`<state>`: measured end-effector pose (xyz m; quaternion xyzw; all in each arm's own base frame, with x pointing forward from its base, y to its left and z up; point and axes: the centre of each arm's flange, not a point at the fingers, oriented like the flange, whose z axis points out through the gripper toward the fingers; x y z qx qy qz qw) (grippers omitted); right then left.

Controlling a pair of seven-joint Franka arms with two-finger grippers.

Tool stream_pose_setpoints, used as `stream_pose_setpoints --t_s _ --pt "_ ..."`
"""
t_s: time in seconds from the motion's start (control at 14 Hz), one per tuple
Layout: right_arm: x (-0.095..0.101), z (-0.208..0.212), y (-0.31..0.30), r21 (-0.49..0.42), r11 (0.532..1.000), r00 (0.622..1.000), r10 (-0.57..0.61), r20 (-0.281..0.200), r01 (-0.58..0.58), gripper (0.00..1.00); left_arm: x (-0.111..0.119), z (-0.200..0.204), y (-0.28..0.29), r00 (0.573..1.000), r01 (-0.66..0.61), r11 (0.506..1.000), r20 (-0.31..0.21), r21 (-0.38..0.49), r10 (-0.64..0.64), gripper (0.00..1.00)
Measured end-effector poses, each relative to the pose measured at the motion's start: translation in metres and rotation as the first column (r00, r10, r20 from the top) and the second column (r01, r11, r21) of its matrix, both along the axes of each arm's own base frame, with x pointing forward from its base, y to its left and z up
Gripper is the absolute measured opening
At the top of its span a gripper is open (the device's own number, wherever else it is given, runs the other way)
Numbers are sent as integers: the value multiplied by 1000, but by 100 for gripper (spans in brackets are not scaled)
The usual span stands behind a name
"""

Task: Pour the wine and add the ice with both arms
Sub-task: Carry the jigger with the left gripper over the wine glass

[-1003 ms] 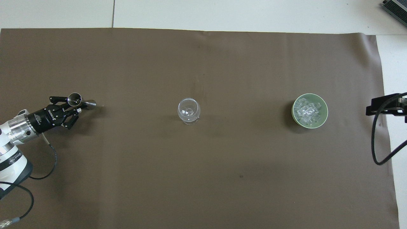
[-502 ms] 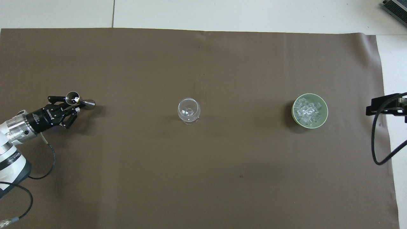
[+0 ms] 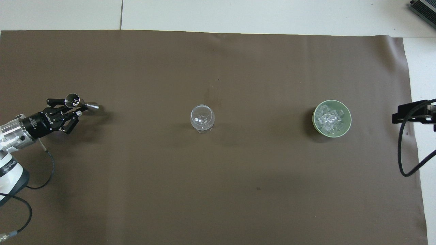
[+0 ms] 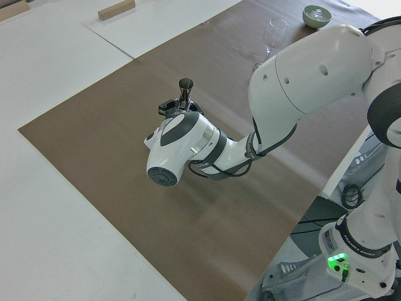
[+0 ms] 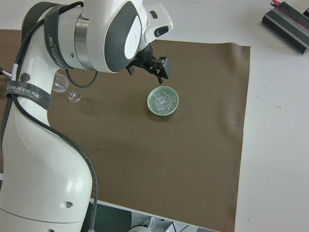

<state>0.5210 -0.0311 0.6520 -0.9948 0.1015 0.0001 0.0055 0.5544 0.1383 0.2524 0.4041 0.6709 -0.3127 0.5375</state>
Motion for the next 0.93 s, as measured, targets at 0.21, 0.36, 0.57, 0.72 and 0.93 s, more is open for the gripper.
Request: stream_pose_setpoints --t_s 0.21,0.36,0.57,0.72,0.93 --pt "0 0 0 0 1000 1000 0 0 0 100 15 31 -9 998 30 999 48 12 -31 21" --pt "0 0 0 0 1000 1000 0 0 0 100 22 58 -28 996 72 996 49 51 -75 21" --pt "0 0 0 0 1000 1000 0 0 0 100 34 102 -80 995 98 987 19 124 -101 21" --pt "0 0 0 0 1000 1000 0 0 0 100 36 123 -108 994 104 984 8 141 -106 21" --pt "0 0 0 0 1000 1000 0 0 0 100 35 131 -127 994 107 981 -5 160 -108 21"
